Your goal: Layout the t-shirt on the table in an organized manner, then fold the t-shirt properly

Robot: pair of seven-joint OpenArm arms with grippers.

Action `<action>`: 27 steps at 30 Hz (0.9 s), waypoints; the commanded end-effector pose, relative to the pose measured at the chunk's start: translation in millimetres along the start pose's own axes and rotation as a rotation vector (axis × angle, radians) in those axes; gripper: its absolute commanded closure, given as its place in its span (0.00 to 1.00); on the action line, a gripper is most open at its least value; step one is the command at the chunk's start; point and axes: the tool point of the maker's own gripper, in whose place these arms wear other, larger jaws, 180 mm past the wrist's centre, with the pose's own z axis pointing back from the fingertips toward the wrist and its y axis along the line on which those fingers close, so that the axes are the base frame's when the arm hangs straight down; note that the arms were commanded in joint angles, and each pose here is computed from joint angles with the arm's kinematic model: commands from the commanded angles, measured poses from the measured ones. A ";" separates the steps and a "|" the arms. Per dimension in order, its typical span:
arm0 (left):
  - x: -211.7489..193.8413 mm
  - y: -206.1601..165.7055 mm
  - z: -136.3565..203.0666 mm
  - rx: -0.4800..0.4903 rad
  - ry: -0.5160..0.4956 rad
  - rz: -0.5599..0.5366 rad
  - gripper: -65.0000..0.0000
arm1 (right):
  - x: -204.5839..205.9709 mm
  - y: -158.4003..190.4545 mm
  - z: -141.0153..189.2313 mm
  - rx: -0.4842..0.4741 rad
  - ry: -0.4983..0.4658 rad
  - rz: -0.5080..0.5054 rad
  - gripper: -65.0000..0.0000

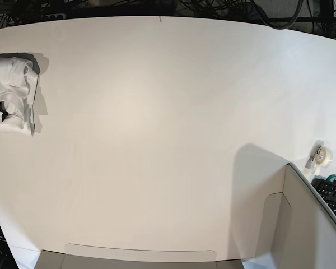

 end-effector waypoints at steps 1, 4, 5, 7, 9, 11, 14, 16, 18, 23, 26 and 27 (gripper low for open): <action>3.6 4.5 -0.6 0.020 -0.014 -0.004 1.00 | 3.6 0.8 0.6 0.010 -0.024 -0.032 1.00; 14.9 8.2 -7.9 0.101 -0.028 -0.012 1.00 | 27.5 3.5 1.7 0.036 -0.107 -0.162 1.00; 20.9 12.7 -9.2 0.141 -0.037 -0.022 1.00 | 34.0 3.9 2.5 0.047 -0.134 -0.216 1.00; 30.9 18.3 -11.0 0.198 -0.050 -0.044 1.00 | 42.2 0.4 3.5 0.043 -0.175 -0.303 1.00; 45.8 24.0 -12.6 0.250 -0.067 -0.093 1.00 | 61.9 -12.2 5.1 -0.013 -0.232 -0.398 1.00; 53.5 24.4 -13.9 0.275 -0.070 -0.161 1.00 | 76.9 -24.4 7.4 -0.076 -0.316 -0.512 1.00; 55.3 23.7 -14.2 0.299 -0.064 -0.251 1.00 | 88.5 -31.5 7.6 -0.134 -0.392 -0.635 1.00; 59.2 20.7 -15.6 0.301 -0.068 -0.280 1.00 | 89.8 -33.0 6.6 -0.141 -0.405 -0.707 1.00; 55.0 6.8 -19.6 0.291 -0.062 -0.287 1.00 | 92.2 -32.9 5.3 -0.142 -0.419 -0.772 1.00; 58.6 2.7 -23.8 0.318 -0.067 -0.297 1.00 | 107.0 -35.0 7.8 -0.131 -0.463 -0.854 1.00; 64.2 3.1 -23.0 0.319 -0.106 -0.307 1.00 | 114.1 -32.4 7.9 -0.123 -0.475 -0.857 1.00; 64.4 3.0 -23.0 0.319 -0.108 -0.308 1.00 | 114.7 -31.6 7.7 -0.121 -0.476 -0.857 1.00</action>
